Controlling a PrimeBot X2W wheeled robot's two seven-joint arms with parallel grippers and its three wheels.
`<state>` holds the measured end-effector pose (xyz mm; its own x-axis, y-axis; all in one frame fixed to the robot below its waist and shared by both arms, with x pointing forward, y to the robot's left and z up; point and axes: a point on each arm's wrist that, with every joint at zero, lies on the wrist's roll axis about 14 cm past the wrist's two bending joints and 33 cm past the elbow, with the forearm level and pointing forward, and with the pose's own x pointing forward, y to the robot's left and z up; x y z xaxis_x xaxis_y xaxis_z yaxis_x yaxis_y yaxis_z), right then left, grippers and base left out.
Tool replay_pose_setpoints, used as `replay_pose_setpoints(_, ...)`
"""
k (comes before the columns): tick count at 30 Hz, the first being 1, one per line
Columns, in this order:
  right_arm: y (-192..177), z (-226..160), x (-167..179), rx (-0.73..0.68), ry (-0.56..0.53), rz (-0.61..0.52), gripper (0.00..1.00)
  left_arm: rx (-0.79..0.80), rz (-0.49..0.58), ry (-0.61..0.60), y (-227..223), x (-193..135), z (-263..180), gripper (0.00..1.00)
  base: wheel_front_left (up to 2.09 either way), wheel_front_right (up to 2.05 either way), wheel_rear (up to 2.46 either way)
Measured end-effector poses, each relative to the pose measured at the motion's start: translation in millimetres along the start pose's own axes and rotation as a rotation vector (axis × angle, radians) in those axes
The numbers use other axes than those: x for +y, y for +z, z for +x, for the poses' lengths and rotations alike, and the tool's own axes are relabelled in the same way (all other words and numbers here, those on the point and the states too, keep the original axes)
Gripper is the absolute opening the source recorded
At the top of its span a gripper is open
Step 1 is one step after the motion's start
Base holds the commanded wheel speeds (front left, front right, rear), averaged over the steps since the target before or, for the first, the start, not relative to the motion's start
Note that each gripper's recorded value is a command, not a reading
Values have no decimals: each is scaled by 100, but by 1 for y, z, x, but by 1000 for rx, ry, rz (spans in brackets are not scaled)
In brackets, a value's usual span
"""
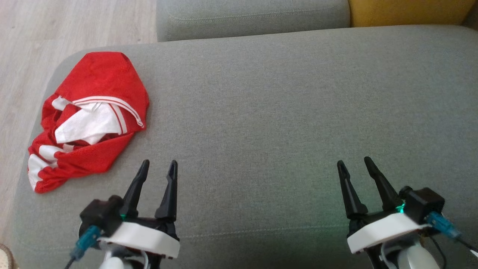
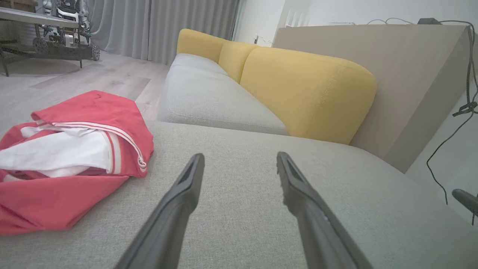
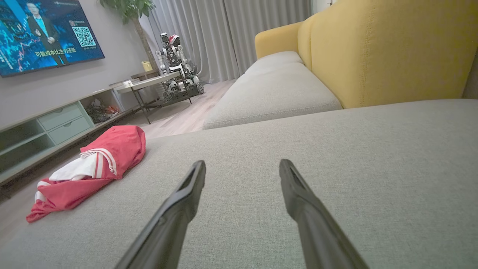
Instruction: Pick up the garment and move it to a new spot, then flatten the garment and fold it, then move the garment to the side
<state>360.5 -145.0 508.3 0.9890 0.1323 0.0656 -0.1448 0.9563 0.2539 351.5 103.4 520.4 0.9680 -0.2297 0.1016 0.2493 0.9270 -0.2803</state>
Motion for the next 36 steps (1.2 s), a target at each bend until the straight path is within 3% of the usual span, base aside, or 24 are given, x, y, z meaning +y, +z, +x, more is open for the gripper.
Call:
replay_pose_setpoints(19,-5,-2,0,-3,25,-173,100,49,195,-61,-22,-9,-8,100,0,0,0)
replay_pose_setpoints(36,-9,-4,-8,14,0,-166,100,28,147,14,-15,9,-10,100,0,0,0)
